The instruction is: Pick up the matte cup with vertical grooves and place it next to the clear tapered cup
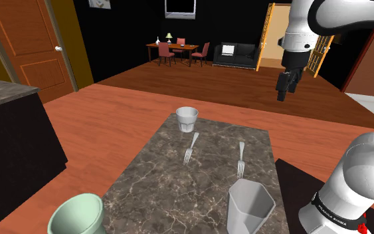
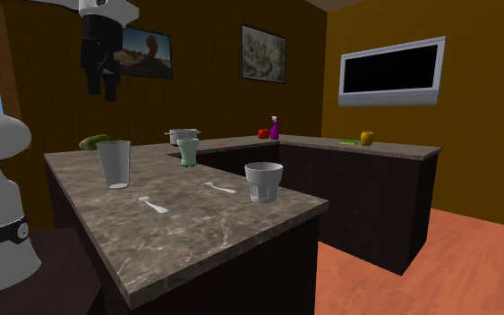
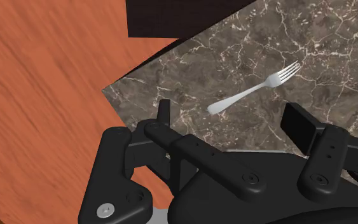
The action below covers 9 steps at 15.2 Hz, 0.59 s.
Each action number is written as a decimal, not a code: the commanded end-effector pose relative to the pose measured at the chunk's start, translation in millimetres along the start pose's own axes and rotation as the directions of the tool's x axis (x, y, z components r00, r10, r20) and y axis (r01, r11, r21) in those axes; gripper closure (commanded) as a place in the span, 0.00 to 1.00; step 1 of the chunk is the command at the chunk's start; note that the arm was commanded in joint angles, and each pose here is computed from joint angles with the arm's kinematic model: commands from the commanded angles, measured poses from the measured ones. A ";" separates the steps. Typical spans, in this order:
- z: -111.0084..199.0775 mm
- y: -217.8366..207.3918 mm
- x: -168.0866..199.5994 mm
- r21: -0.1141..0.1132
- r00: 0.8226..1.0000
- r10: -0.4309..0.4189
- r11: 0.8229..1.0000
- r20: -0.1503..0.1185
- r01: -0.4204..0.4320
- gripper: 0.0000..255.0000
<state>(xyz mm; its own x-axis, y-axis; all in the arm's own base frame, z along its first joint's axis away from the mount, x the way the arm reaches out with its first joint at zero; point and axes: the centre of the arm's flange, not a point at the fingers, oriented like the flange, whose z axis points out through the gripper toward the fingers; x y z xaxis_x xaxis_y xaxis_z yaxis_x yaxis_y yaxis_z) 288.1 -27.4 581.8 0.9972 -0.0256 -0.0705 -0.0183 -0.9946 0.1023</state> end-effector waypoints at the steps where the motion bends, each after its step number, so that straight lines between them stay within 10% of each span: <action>1: 0.0 0.0 0.0 0.000 1.000 0.000 1.000 0.000 0.000 0.00; 9: 32.4 -46.4 87.8 -0.016 1.000 -0.005 1.000 -0.017 0.005 0.00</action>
<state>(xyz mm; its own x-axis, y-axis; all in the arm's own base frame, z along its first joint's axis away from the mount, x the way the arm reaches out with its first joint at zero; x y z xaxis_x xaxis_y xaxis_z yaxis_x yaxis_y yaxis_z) 361.8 8.2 544.2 0.9981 -0.0197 -0.0577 -0.0129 -0.9931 0.1164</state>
